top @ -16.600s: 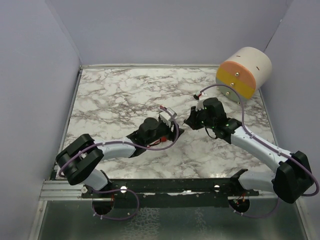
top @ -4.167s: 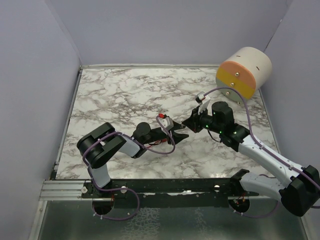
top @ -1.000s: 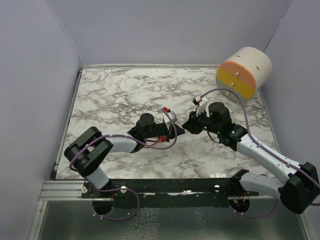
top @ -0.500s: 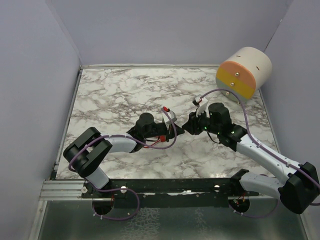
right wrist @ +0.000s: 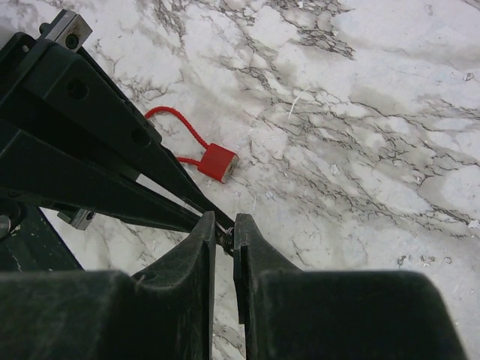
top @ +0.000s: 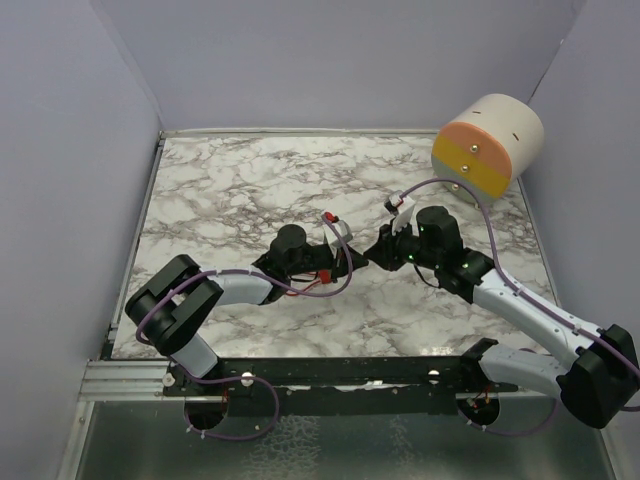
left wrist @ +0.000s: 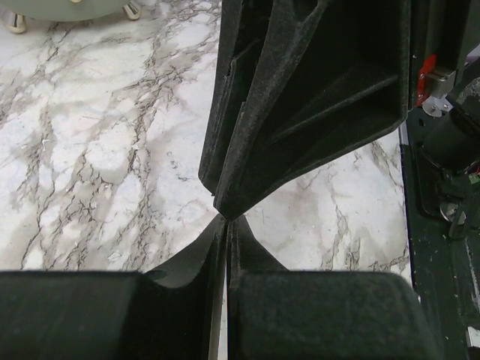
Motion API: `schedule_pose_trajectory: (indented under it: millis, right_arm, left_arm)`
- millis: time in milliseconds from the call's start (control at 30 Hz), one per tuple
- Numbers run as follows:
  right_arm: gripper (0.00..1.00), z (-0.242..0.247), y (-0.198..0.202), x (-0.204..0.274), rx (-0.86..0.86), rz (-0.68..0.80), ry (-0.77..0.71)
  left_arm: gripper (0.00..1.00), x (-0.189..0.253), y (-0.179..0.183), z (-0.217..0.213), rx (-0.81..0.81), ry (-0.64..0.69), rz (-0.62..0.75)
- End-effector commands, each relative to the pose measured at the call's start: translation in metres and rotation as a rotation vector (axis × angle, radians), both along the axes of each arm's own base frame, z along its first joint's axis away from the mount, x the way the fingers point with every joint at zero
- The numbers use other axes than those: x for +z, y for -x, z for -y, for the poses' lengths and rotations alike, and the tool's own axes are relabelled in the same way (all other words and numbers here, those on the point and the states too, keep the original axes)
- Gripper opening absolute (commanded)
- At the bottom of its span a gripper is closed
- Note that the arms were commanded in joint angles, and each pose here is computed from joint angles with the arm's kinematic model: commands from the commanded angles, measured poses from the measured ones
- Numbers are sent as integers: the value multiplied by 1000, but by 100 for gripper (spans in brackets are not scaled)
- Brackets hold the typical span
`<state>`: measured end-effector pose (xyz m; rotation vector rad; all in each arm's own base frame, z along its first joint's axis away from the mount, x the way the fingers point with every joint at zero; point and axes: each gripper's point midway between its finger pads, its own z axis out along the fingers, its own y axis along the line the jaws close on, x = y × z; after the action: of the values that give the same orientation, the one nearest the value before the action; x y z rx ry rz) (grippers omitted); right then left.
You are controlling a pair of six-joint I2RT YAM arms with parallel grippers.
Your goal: Unlock with the key
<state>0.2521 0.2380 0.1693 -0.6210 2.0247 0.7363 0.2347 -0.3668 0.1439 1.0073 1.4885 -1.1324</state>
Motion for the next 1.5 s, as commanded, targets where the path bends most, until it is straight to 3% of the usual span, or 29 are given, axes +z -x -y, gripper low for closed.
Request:
schedule_pose_trajectory:
  millis: [0, 133, 233, 400, 567, 933, 1467]
  right_arm:
    - [1, 1, -1, 6, -15, 24, -19]
    - [1, 4, -3, 6, -36, 29, -15]
    - [1, 6, -4, 7, -47, 36, -13]
    - [1, 6, -4, 7, -51, 40, -13]
    - [1, 4, -3, 6, -37, 40, -22]
    - [1, -3, 2, 13, 13, 54, -47]
    - [1, -6, 8, 17, 70, 71, -49]
  left_arm:
    - [15, 23, -2, 5, -14, 50, 41]
    - [33, 22, -5, 0, 25, 46, 44]
    - [37, 23, -11, -9, 85, 43, 55]
    - [38, 27, -23, -28, 215, 44, 79]
    - [38, 29, -25, -34, 247, 47, 87]
    - [38, 29, -1, -10, 31, 79, 94]
    - [33, 37, 2, -3, -20, 119, 126]
